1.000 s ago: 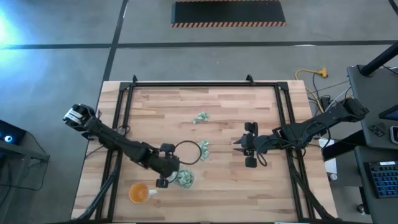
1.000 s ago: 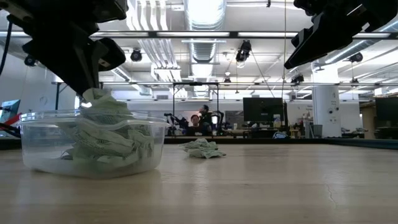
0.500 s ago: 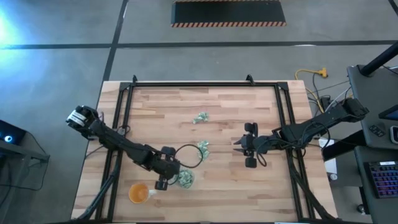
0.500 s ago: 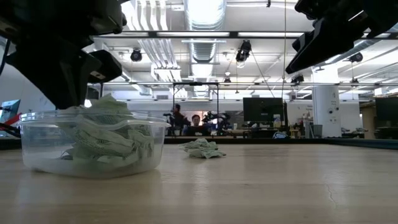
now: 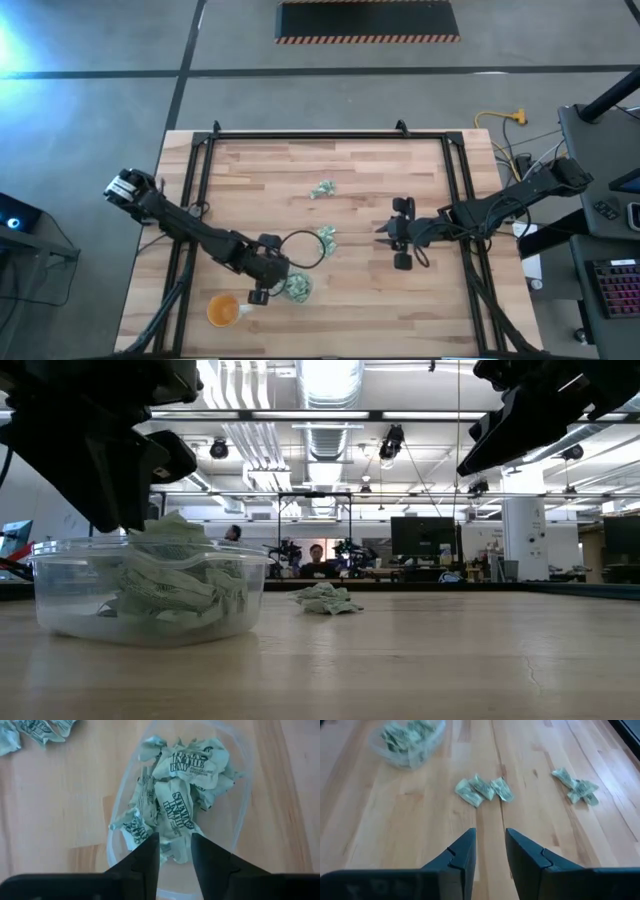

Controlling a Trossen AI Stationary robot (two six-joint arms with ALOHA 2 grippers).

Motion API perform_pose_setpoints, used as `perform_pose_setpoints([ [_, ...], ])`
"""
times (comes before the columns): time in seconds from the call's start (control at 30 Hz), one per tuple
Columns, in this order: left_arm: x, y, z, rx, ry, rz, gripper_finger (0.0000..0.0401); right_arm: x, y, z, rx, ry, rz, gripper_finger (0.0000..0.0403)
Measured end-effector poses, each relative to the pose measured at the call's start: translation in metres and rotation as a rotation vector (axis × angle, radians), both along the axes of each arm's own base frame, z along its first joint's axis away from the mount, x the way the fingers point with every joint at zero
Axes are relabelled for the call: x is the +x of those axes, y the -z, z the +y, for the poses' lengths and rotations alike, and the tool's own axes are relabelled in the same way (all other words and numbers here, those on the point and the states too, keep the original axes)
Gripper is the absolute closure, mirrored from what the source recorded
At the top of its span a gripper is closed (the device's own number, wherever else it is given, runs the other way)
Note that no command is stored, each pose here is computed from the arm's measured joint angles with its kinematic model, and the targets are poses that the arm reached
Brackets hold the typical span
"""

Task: Pick and place Stevia / Truvia into bins
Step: Put the stevia packet into the transparent container

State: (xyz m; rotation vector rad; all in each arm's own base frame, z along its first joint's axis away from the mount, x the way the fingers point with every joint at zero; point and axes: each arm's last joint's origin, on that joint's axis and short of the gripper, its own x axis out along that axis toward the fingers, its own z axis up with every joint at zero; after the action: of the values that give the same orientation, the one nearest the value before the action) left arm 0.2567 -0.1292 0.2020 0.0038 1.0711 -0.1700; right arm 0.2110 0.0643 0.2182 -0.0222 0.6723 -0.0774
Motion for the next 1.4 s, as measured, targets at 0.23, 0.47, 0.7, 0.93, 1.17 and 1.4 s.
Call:
perform_pose_setpoints([
  [0.23, -0.003, -0.028, 0.005, 0.061, -0.043, -0.093, 0.0299, 0.006, 0.002, 0.005, 0.012, -0.159, -0.142, 0.0296],
  [0.47, -0.015, -0.051, 0.025, 0.396, -0.231, -0.319, 0.0299, 0.017, 0.017, 0.013, -0.028, -0.352, -0.244, 0.0296],
  [0.7, -0.022, -0.050, 0.034, 0.585, -0.354, -0.384, 0.0299, 0.050, 0.042, 0.022, -0.121, -0.399, -0.225, 0.0306],
  [0.93, -0.022, -0.050, 0.034, 0.586, -0.354, -0.383, 0.0299, 0.098, 0.066, 0.022, -0.156, -0.373, -0.136, 0.0316],
  [1.17, -0.022, -0.050, 0.034, 0.586, -0.354, -0.381, 0.0298, 0.129, 0.084, 0.015, -0.133, -0.360, 0.088, 0.0326],
  [1.4, -0.022, -0.050, 0.034, 0.585, -0.354, -0.382, 0.0298, 0.150, 0.091, 0.015, -0.124, -0.364, 0.111, 0.0330],
])
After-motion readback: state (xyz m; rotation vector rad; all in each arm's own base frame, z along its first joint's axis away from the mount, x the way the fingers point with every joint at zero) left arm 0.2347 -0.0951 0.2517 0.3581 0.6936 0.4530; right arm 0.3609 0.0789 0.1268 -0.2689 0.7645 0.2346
